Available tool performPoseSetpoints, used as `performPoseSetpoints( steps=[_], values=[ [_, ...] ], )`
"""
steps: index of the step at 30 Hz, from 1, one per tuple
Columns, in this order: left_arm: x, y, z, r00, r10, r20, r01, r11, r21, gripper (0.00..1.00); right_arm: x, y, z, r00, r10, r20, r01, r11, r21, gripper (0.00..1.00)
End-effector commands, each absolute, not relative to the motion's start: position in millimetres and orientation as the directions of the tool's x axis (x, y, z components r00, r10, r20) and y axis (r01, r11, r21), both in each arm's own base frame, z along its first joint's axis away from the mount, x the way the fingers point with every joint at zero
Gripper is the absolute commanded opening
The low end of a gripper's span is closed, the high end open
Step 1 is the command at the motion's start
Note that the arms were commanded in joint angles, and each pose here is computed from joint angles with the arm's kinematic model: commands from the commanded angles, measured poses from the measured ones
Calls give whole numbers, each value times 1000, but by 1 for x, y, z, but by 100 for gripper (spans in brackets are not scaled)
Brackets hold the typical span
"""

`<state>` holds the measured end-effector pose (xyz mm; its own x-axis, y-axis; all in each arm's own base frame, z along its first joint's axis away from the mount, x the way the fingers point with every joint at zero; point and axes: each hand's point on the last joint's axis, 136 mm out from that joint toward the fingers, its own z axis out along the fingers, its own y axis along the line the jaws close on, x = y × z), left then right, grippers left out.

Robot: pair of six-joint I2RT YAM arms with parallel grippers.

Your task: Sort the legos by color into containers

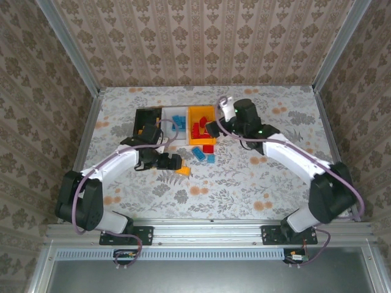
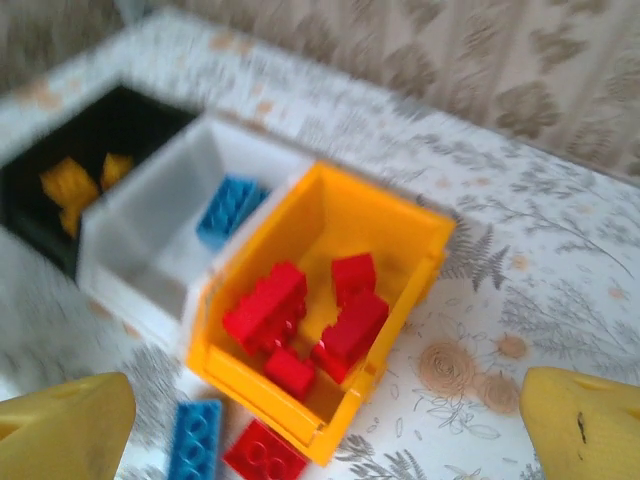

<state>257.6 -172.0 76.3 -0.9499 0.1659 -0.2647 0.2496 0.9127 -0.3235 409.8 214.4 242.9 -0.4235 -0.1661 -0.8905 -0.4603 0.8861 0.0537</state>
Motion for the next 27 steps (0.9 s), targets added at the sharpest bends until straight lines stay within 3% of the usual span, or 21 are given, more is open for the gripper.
performPoseSetpoints(
  steps=[1,4,8,15,27],
  values=[
    [263,-180,81,-945,177,-276,260,916,-304,100,412,176,251,-579,178,-796,-192,919,345,100],
    [266,-182,78,-944,185,-273,263,922,-285,100,387,176,213,-767,144,-625,-134,917,375,96],
    [271,-187,73,-944,206,-257,273,927,-257,96,352,185,162,-863,102,-494,-111,917,384,89],
    [283,-195,59,-944,244,-223,287,939,-188,87,312,202,119,-901,12,-435,-154,926,346,86],
    [288,-204,28,-946,291,-144,308,944,-120,83,300,218,100,-919,-31,-394,-183,916,356,85]
  ],
)
